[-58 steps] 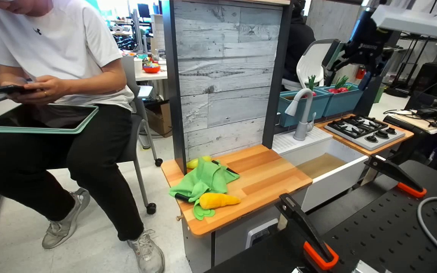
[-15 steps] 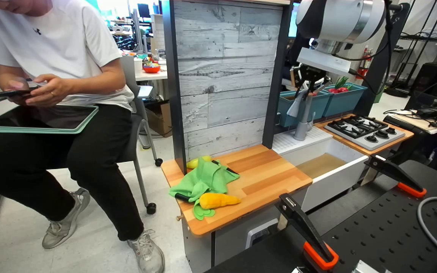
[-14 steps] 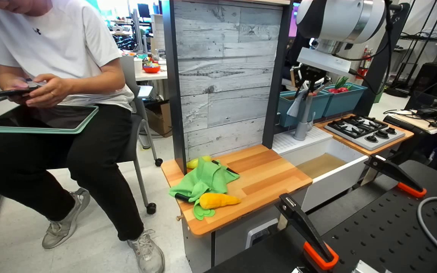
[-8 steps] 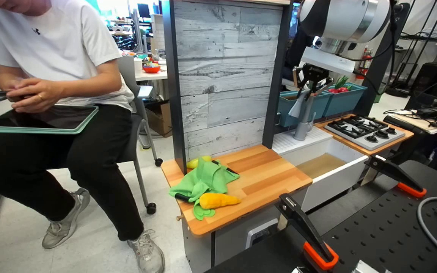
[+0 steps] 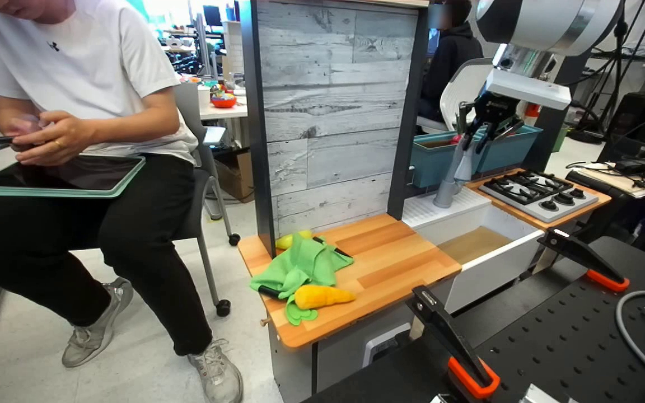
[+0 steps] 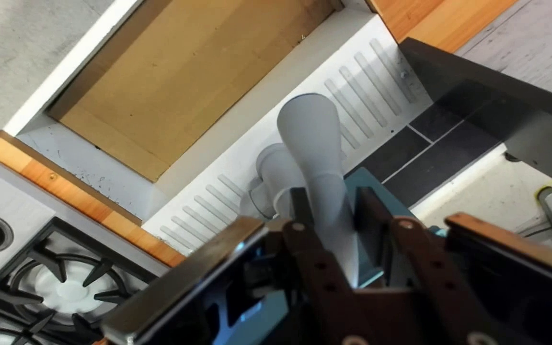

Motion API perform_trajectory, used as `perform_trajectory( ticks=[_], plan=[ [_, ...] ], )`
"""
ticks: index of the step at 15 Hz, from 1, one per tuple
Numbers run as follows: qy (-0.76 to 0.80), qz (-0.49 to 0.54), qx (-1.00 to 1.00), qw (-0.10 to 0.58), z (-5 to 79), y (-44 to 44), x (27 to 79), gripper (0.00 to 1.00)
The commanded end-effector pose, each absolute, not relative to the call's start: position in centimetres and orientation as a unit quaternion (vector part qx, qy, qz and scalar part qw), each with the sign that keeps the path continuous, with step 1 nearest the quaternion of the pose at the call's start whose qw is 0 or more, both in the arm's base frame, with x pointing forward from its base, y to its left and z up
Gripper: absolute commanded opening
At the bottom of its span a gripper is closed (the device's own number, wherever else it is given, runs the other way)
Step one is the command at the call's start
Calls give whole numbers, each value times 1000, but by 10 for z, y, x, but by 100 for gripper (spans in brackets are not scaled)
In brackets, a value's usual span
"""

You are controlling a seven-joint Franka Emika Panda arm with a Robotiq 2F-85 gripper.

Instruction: Move the faucet to the right

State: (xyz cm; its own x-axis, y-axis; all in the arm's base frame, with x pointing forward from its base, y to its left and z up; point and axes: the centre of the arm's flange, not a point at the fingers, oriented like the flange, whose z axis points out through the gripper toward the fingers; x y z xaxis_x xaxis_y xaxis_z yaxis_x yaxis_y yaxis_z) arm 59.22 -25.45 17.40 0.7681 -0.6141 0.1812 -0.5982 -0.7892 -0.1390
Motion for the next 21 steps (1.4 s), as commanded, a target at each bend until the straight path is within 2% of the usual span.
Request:
perform_trajectory(
  ticks=[1, 8, 9, 10, 16, 21],
  plan=[
    [296, -82, -951, 43, 194, -283, 557, 7],
    [284, -52, -957, 39, 212, -336, 519, 7],
    [282, -49, -958, 38, 214, -340, 514, 55],
    [277, -44, -959, 40, 216, -341, 510, 55],
    [223, -29, -972, 66, 232, -307, 504, 99],
    [156, -32, -984, 83, 273, -249, 503, 100]
  ],
)
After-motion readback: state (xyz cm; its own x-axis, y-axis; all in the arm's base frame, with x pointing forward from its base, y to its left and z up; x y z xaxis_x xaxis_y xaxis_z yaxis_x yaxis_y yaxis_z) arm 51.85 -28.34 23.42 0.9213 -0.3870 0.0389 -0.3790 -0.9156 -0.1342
